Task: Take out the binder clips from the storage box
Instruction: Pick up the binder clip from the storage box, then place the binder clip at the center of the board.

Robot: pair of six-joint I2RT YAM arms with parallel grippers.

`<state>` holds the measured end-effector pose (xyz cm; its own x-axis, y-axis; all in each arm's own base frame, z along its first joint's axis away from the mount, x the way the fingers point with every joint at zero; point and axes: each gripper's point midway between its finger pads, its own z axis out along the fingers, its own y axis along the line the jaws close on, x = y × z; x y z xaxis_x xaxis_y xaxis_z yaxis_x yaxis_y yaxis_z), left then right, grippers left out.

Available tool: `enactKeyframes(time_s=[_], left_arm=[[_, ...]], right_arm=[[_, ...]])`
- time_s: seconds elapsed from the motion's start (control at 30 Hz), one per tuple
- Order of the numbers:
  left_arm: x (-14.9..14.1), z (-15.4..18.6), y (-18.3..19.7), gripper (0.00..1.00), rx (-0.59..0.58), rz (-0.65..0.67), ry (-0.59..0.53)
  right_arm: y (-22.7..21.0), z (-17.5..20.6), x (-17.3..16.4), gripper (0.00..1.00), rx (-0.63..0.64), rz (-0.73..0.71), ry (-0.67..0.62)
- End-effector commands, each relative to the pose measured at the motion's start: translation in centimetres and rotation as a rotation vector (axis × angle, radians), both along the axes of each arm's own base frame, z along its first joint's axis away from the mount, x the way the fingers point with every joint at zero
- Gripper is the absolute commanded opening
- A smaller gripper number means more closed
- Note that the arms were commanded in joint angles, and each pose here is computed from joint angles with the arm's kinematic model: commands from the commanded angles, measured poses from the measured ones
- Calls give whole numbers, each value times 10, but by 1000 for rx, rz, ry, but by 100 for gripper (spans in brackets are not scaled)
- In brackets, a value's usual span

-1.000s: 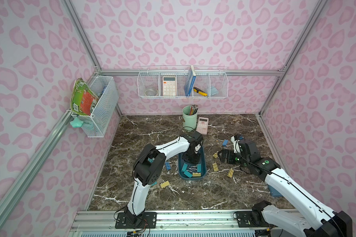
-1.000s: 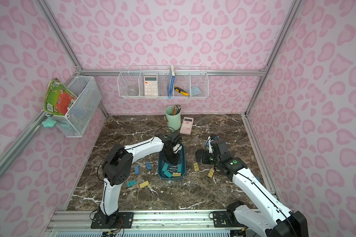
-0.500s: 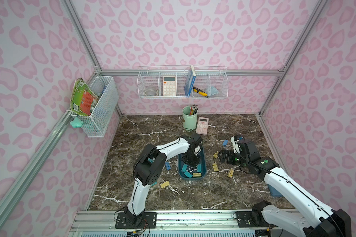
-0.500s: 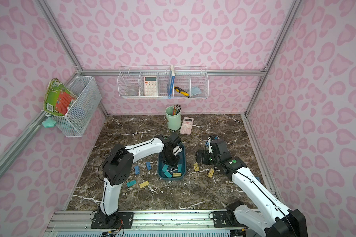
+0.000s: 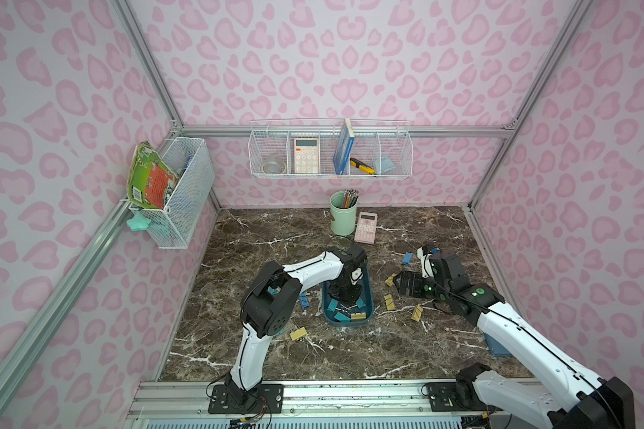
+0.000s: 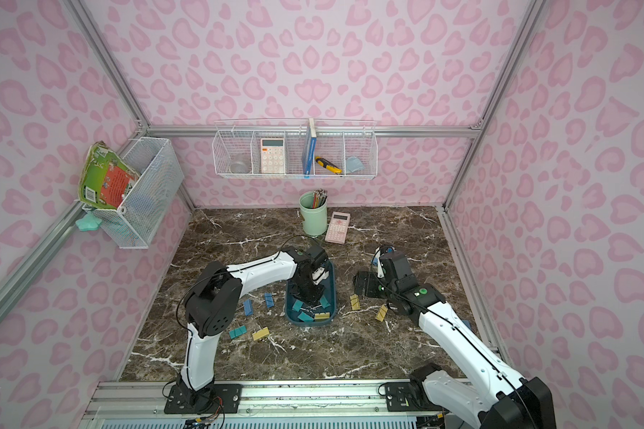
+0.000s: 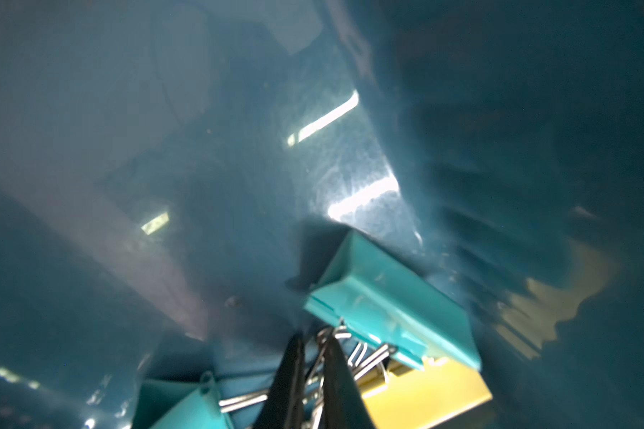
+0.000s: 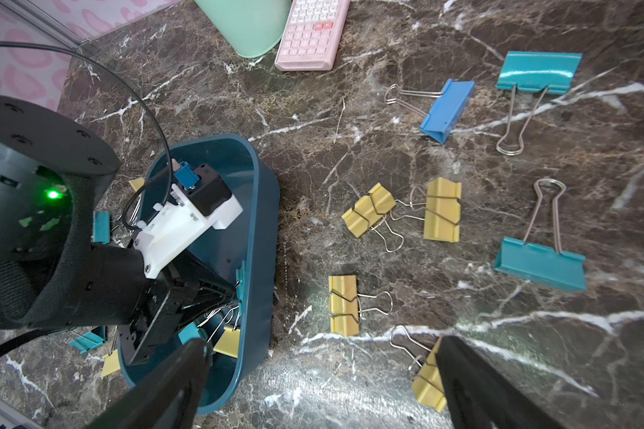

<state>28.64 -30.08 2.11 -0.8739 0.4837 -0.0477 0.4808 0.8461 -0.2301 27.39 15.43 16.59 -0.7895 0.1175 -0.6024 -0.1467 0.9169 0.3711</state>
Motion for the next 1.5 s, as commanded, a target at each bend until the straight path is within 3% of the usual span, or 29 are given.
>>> enactKeyframes(time_s=[0.0,0.07,0.43,0.77,1.13,1.47], left_arm=[[-2,-7,10,6,57,33,7],[2,-5,11,0,68,51,-18],[37,53,10,0,1,214,-174],[55,103,83,0,-6,521,-255],[42,84,231,0,146,878,-221],[96,63,264,0,125,949,-171]], right_arm=[[3,7,4,99,12,6,-23],[4,7,5,99,15,7,-25],[14,16,5,99,43,49,-48],[60,17,8,99,42,165,-57],[114,17,14,99,42,288,-53],[124,14,14,99,34,310,-36]])
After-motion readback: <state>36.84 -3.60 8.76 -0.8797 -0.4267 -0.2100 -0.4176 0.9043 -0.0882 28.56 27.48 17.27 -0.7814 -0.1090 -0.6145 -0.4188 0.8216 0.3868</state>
